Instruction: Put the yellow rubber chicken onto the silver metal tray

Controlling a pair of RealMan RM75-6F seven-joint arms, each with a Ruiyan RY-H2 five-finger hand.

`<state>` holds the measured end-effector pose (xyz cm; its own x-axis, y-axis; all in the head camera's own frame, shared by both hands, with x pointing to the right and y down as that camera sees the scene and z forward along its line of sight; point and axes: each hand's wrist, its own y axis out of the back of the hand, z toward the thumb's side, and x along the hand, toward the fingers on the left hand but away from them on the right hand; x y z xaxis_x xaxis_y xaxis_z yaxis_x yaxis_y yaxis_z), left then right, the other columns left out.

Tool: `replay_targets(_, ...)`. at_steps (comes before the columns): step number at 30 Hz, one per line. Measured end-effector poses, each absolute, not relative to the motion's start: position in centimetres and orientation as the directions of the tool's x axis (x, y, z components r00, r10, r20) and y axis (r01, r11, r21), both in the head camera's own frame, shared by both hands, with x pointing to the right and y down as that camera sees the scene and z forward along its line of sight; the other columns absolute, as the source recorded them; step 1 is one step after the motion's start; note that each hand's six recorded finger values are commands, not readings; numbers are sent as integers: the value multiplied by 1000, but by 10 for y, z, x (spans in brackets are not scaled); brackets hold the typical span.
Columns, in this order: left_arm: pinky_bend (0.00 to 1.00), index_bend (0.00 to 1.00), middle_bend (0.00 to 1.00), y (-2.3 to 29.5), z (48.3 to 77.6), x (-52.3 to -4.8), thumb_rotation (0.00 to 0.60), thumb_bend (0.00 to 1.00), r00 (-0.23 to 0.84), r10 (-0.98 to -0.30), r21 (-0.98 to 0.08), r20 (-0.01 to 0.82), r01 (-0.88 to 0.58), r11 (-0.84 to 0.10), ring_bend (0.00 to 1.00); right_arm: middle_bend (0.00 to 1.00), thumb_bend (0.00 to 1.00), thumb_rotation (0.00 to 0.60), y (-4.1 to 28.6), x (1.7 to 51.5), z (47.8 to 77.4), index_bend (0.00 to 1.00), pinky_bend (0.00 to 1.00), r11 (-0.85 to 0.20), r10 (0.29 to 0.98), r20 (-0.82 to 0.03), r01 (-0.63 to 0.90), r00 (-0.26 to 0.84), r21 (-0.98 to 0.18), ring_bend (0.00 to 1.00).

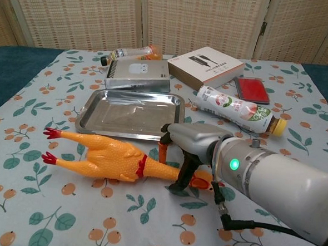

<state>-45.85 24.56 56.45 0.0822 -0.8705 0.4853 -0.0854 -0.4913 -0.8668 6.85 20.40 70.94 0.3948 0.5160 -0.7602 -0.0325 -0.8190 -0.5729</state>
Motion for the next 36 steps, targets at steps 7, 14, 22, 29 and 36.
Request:
replay_targets(7, 83, 0, 0, 247, 562, -458, 600, 442, 92, -872, -868, 480, -92, -488, 0, 0, 168, 600, 207, 63, 707, 554, 0, -809, 525, -754, -45, 395, -587, 0)
replay_targets(14, 82, 0, 0, 248, 559, -458, 600, 442, 99, -875, -870, 474, -98, -483, 0, 41, 197, 600, 207, 62, 704, 726, 0, -785, 560, -740, -46, 372, -618, 0)
replay_targets(22, 82, 0, 0, 248, 557, -459, 600, 443, 99, -878, -873, 469, -100, -477, 0, 262, 216, 600, 197, 63, 693, 800, 360, -747, 618, -689, 10, 379, -665, 162)
replay_targets(29, 83, 0, 0, 249, 558, -459, 600, 443, 97, -877, -873, 470, -95, -478, 0, 529, 266, 600, 188, 60, 678, 831, 853, -703, 664, -605, 92, 438, -705, 583)
replay_targets(36, 93, 0, 0, 249, 558, -454, 600, 444, 119, -878, -875, 463, -93, -474, 0, 641, 334, 600, 186, 58, 672, 907, 1000, -692, 676, -556, 158, 484, -705, 768)
